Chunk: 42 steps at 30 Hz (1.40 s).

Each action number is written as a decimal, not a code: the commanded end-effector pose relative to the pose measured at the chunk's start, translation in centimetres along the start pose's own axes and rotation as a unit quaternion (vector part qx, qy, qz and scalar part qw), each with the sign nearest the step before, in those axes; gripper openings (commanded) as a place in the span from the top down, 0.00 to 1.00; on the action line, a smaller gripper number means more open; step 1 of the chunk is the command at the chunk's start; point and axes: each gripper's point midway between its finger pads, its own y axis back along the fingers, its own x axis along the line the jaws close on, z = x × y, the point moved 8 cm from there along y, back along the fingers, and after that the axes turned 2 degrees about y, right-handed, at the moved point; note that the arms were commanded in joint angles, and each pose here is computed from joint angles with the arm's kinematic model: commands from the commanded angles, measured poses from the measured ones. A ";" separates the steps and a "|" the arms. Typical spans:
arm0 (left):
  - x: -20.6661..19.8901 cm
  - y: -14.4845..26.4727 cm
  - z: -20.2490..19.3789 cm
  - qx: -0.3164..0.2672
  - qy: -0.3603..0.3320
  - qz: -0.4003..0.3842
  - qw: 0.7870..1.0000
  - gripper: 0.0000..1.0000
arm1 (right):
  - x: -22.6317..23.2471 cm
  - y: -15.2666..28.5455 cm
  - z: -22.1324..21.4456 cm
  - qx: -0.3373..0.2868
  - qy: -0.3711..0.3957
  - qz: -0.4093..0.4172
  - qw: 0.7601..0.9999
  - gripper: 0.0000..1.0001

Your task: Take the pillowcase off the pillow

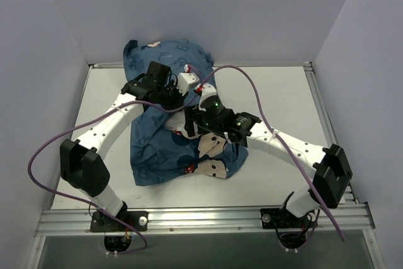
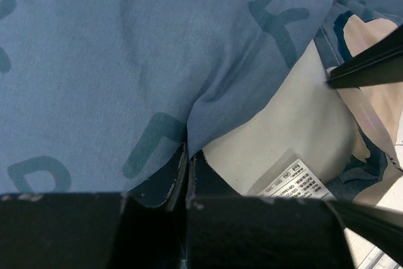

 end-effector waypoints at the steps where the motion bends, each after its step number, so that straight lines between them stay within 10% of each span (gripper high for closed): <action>1: 0.1 1.6 3.3 -0.074 -0.043 0.015 0.996 0.98 | 0.3 -1.5 0.0 0.010 0.022 0.017 1.000 0.30; 14: 2.9 1.7 3.6 -0.072 -0.004 0.079 0.994 0.98 | -0.7 -0.1 -9.7 0.076 -0.024 0.040 0.996 0.38; 22: 2.4 1.5 3.1 -0.071 -0.002 0.060 0.996 0.98 | -1.7 -1.4 -10.7 0.069 -0.021 0.010 0.997 1.00; 36: 13.8 4.6 0.9 -0.046 0.079 0.256 0.962 0.98 | -5.1 3.6 -19.5 0.101 -0.089 0.016 0.991 1.00; 41: 7.8 1.4 -0.3 -0.032 -0.038 0.138 0.989 0.96 | -5.0 1.3 -20.1 0.089 -0.075 0.019 0.993 1.00; 42: 6.0 0.6 -1.3 -0.017 -0.051 0.098 0.994 0.73 | -4.9 0.9 -20.0 0.089 -0.071 0.019 0.993 1.00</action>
